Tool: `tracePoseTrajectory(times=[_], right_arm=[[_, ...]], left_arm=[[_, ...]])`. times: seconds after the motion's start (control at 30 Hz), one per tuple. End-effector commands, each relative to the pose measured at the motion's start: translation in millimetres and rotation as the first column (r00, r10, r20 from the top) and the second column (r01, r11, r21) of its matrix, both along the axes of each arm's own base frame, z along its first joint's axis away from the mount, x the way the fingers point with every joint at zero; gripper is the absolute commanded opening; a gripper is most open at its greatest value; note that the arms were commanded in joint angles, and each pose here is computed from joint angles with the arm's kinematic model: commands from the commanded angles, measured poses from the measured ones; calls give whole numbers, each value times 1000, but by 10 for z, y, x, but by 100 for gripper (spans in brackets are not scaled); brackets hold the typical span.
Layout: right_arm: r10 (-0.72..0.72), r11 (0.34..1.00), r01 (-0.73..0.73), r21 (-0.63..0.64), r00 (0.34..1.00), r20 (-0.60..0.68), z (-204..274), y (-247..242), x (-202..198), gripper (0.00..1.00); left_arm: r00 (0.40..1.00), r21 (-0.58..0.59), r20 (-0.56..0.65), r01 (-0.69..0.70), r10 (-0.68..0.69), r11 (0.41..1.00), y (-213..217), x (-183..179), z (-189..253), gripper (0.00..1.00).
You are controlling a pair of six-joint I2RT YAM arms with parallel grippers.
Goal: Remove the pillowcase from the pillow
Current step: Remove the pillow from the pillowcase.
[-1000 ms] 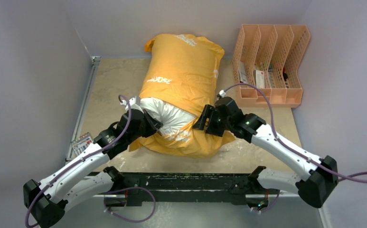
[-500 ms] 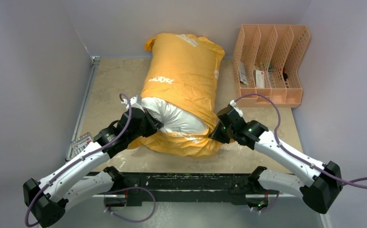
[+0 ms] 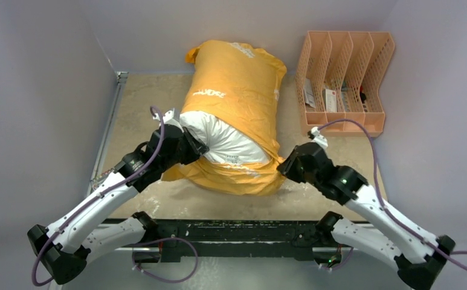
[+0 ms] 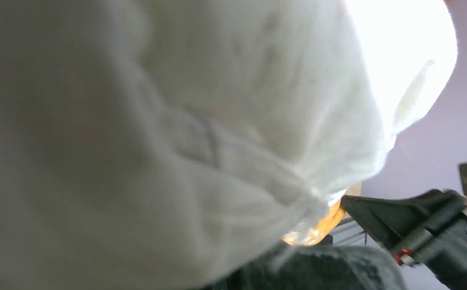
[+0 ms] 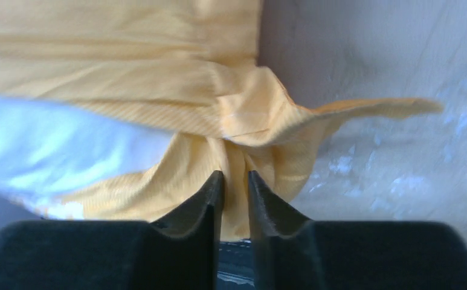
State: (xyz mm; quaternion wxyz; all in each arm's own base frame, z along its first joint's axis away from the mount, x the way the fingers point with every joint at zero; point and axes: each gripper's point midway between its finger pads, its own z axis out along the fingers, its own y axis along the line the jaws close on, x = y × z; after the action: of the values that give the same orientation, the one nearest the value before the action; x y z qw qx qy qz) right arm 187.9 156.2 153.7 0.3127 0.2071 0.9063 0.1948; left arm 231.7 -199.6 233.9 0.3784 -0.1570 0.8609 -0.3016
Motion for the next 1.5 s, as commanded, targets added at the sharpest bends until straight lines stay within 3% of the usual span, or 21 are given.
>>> tracePoseTrajectory(times=[0.0,0.03,0.13,0.23,0.53,0.7,0.8,0.9,1.0,1.1,1.3,1.37,1.47], right_arm=[[152,981,-183,58,926,346,925,16,22,49],[147,977,-191,98,926,348,985,42,-17,66],[202,974,-221,52,949,241,816,66,-102,77],[143,989,-145,35,988,53,605,38,-175,77],[215,923,-197,331,976,-18,558,664,-207,76],[106,971,-55,235,972,-211,35,465,-314,74],[6,987,31,158,973,-232,-172,293,-281,74],[-45,993,64,101,982,-184,-259,171,-186,61],[-35,998,42,49,990,-139,-351,95,-133,18],[-49,998,42,-48,986,-159,-523,-63,-180,0],[-14,981,-49,-188,948,-318,-1062,-289,-516,0],[21,978,-95,-186,932,-362,-1206,-295,-622,0],[22,974,-115,-196,906,-423,-1396,-367,-787,0]], left_arm=[[974,-244,226,28,29,969,-229,295,781,0],[974,-255,226,31,28,966,-246,298,767,0],[974,-257,224,33,26,966,-258,303,761,0],[976,-248,216,45,10,968,-289,305,770,0],[982,-240,187,72,-26,968,-405,341,669,0],[981,-233,193,77,-31,969,-415,353,680,0],[980,-205,192,86,-46,975,-414,354,696,0],[979,-188,199,91,-52,978,-401,351,739,0],[973,-182,223,104,-62,978,-401,351,808,0],[963,-156,257,128,-85,979,-416,372,940,0],[948,-64,319,27,-5,998,-84,616,1324,0],[949,-81,313,-15,39,997,82,777,1410,0],[940,-198,331,-15,81,980,195,945,1597,0]])
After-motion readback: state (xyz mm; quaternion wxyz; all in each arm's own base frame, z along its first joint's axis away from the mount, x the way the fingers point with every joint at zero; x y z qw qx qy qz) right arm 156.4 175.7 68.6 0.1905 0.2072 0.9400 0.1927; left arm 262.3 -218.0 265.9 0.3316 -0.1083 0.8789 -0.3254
